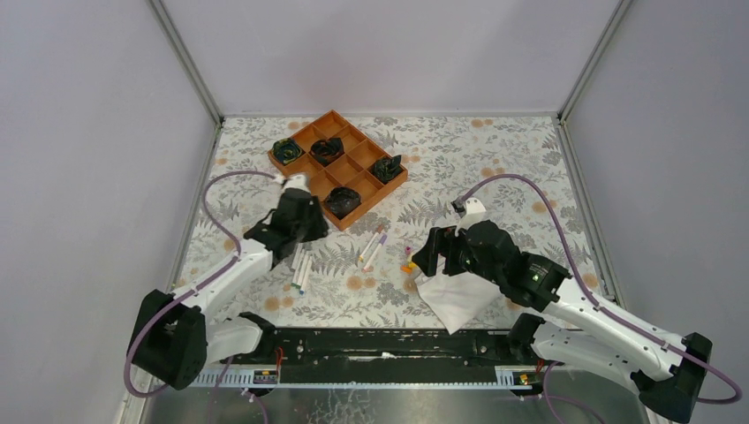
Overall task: Insert the pens into the pen caps
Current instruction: Place the pen at the center of the board, then pick up the pen from the center of the board.
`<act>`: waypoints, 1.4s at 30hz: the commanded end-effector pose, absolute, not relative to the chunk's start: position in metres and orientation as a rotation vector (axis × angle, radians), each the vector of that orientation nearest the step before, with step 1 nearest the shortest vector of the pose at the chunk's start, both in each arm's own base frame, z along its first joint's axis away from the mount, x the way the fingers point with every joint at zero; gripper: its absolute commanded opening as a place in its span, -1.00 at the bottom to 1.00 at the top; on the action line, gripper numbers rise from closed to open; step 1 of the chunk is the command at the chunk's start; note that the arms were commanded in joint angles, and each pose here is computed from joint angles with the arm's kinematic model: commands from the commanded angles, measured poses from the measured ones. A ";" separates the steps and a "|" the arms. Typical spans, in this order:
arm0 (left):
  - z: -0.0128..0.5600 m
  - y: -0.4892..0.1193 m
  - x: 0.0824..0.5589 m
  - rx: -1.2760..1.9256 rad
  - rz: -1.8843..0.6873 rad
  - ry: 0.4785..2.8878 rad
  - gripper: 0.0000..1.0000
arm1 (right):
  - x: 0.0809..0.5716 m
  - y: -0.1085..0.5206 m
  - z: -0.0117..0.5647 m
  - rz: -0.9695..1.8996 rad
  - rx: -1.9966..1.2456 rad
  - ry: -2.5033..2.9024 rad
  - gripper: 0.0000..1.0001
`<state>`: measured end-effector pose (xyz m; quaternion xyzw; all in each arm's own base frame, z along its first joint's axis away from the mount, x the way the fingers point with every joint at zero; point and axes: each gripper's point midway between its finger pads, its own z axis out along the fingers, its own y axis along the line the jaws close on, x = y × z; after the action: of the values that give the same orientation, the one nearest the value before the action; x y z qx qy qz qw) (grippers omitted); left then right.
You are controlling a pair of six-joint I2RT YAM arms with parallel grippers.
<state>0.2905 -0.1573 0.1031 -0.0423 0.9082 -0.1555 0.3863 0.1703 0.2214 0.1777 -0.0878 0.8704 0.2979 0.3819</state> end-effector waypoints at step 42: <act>0.018 -0.045 0.265 -0.620 0.045 2.515 -0.56 | 0.172 0.222 0.185 0.824 -0.191 2.145 0.71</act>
<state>0.2578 -0.0493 0.0134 -0.2140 0.9391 0.0100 0.2689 0.1662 0.2177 0.1709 -0.0857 0.8667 0.3054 0.3851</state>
